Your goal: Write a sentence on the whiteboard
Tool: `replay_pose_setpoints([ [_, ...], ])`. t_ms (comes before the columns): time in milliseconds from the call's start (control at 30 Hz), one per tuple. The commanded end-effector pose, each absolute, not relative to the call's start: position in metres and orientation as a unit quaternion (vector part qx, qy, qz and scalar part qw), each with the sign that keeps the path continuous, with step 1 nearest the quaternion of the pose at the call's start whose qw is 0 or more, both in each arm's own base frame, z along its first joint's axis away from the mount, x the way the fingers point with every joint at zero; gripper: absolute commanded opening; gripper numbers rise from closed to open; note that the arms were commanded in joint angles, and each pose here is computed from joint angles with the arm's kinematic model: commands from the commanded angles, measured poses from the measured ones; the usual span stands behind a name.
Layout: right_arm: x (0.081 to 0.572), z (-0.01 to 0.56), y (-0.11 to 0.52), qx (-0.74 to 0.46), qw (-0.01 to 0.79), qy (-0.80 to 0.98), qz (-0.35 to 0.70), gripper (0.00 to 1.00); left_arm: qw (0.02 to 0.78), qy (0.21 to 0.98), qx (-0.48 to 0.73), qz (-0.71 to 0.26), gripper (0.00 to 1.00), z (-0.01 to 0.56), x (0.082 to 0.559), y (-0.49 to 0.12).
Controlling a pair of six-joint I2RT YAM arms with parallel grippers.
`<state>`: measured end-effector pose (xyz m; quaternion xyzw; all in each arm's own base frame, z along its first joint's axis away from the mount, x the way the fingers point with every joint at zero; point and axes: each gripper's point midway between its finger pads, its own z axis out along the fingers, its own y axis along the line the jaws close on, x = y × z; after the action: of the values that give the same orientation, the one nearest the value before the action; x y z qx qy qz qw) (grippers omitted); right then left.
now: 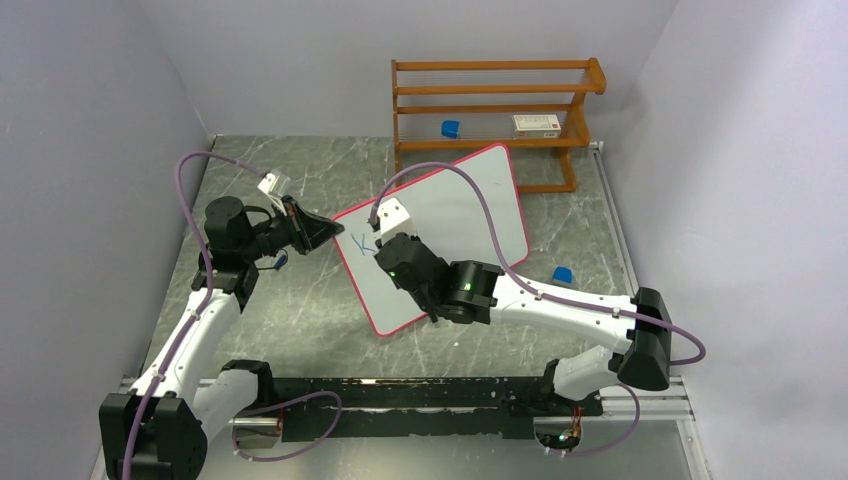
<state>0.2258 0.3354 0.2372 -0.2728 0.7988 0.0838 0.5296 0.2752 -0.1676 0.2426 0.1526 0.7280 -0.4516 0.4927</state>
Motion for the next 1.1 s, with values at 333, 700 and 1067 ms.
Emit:
replay_pose_setpoints([
  [333, 0.220, 0.222, 0.328, -0.279, 0.500, 0.816, 0.078, 0.00, 0.492, 0.738, 0.156, -0.435, 0.05, 0.232, 0.278, -0.164],
  [700, 0.220, 0.222, 0.331, -0.283, 0.499, 0.815, 0.079, 0.00, 0.491, 0.739, 0.155, -0.435, 0.05, 0.232, 0.279, -0.164],
  [1067, 0.228, 0.235, 0.333, -0.266, 0.526, 0.804, 0.081, 0.00, 0.489, 0.738, 0.156, -0.437, 0.05, 0.231, 0.278, -0.165],
])
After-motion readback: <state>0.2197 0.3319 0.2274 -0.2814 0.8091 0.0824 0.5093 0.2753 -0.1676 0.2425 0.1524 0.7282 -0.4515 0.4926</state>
